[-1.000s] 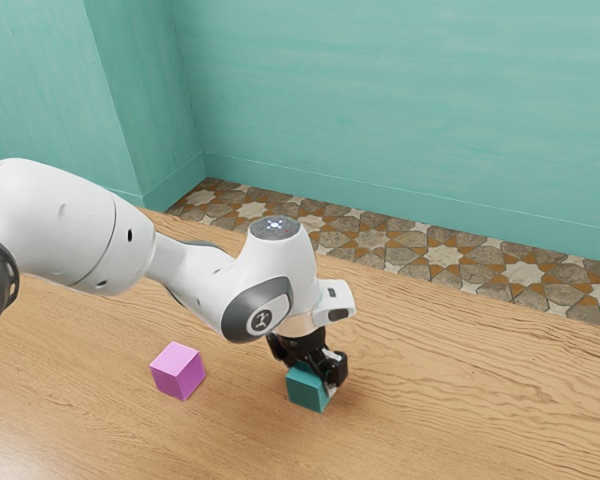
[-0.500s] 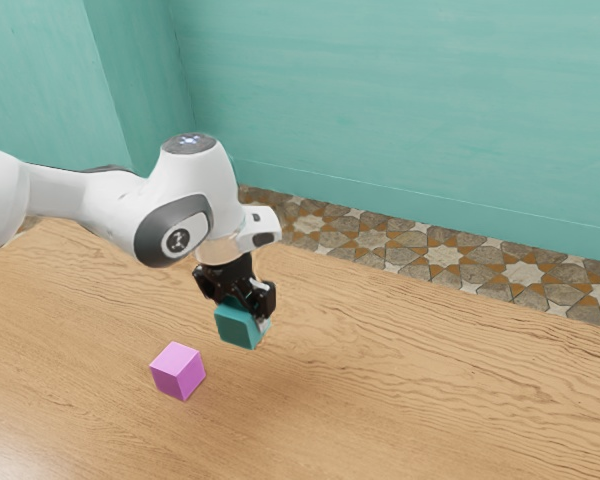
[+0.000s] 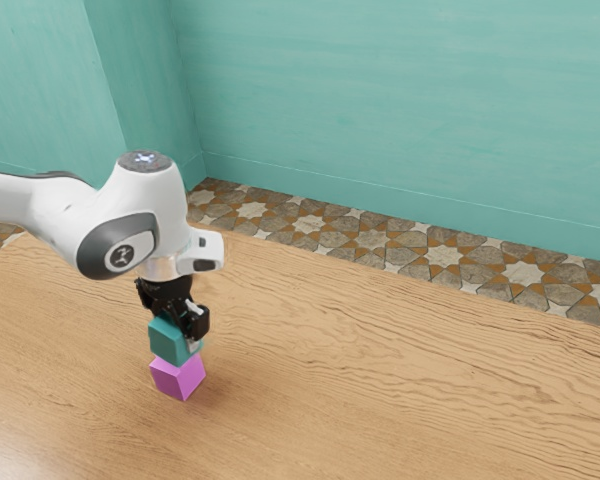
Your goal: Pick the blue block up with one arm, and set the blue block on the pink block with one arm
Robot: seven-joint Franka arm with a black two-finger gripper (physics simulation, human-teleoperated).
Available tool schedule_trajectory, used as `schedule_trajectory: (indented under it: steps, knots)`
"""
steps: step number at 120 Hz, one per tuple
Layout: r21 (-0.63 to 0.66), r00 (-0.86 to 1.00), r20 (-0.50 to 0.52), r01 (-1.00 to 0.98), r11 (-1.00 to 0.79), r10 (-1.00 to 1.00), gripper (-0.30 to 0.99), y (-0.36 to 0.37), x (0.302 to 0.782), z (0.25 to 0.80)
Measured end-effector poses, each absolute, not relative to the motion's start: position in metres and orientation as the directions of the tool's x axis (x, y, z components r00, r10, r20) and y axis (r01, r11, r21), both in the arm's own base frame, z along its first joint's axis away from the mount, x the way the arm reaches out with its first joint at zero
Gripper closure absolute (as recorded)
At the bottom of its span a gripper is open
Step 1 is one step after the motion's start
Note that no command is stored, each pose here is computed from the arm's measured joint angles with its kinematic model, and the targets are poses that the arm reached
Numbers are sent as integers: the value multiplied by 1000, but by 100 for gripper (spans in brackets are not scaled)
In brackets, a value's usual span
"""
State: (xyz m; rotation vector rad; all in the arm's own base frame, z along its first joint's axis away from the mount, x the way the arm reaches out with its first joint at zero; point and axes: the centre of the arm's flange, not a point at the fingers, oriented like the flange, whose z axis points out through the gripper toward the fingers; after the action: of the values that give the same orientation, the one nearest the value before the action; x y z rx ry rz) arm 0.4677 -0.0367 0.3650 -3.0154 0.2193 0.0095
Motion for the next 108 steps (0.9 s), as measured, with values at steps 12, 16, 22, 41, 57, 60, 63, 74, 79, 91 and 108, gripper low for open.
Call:
schedule_trajectory:
  steps: [12, 16, 22, 41, 57, 60, 63, 74, 79, 91, 108]
  knots:
    - [-113, 986, -3, -164, -980, -164, 33, -31, 465, 366]
    - [-109, 986, 3, -163, -981, -164, 33, -29, 466, 365]
    - [-99, 987, 12, -157, -983, -159, 33, -24, 466, 363]
    - [-78, 989, 35, -142, -987, -145, 33, -8, 464, 353]
    - [-67, 987, 52, -149, -987, -152, 33, -8, 468, 346]
    - [-65, 987, 56, -149, -987, -153, 33, -8, 469, 345]
    - [-63, 986, 59, -150, -987, -154, 33, -8, 469, 344]
    - [-54, 986, 66, -150, -987, -153, 33, -8, 469, 341]
    - [-50, 986, 66, -150, -987, -153, 33, -7, 467, 340]
    - [-41, 989, 62, -131, -990, -134, 33, 3, 463, 334]
    - [-30, 989, 78, -124, -992, -126, 33, 6, 464, 333]
